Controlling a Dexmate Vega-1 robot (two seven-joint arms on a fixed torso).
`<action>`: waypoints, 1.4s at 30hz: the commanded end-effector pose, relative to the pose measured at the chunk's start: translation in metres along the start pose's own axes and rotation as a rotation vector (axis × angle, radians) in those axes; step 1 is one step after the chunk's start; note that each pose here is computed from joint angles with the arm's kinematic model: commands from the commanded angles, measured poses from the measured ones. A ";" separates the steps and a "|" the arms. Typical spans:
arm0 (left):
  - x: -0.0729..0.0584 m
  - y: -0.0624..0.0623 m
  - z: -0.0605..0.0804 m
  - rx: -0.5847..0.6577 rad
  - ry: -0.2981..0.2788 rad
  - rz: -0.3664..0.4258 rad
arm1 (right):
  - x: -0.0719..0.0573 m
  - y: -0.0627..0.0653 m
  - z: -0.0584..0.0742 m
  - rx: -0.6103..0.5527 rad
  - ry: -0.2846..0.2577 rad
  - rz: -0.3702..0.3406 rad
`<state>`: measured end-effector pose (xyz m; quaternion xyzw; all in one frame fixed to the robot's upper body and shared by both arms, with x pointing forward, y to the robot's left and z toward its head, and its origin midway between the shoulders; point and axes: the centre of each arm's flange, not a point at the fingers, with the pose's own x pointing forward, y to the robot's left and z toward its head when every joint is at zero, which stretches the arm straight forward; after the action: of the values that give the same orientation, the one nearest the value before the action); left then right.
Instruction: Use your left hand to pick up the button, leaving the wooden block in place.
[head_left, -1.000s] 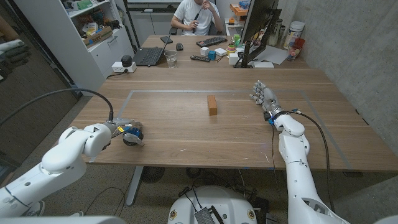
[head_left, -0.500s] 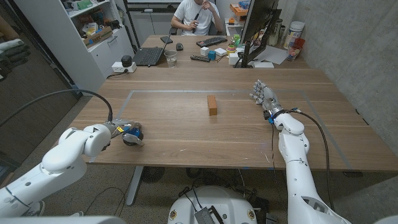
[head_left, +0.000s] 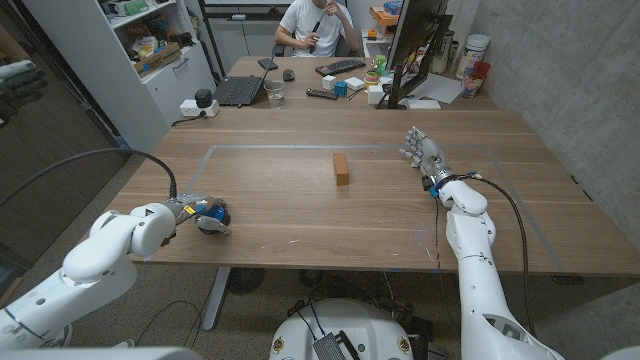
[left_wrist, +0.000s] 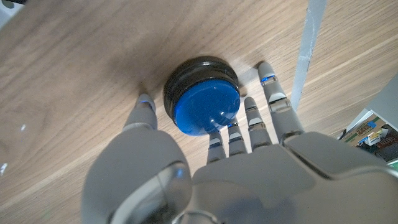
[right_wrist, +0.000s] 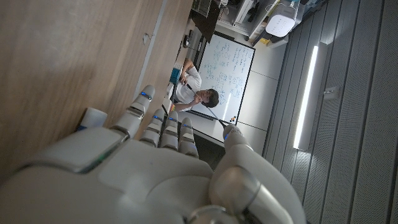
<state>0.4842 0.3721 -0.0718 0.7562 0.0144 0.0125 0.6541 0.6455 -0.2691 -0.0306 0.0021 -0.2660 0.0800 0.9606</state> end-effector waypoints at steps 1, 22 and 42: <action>-0.003 -0.005 -0.001 -0.031 -0.019 0.053 | -0.001 -0.003 -0.001 -0.004 0.007 -0.003; 0.000 -0.002 0.002 -0.121 -0.056 0.130 | -0.002 -0.012 0.000 -0.007 0.006 -0.017; 0.000 0.001 0.001 -0.112 -0.042 0.130 | -0.002 -0.013 -0.002 -0.008 0.015 -0.014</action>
<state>0.4852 0.3700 -0.0747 0.7178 -0.0495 0.0350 0.6936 0.6467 -0.2818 -0.0336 0.0003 -0.2600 0.0712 0.9630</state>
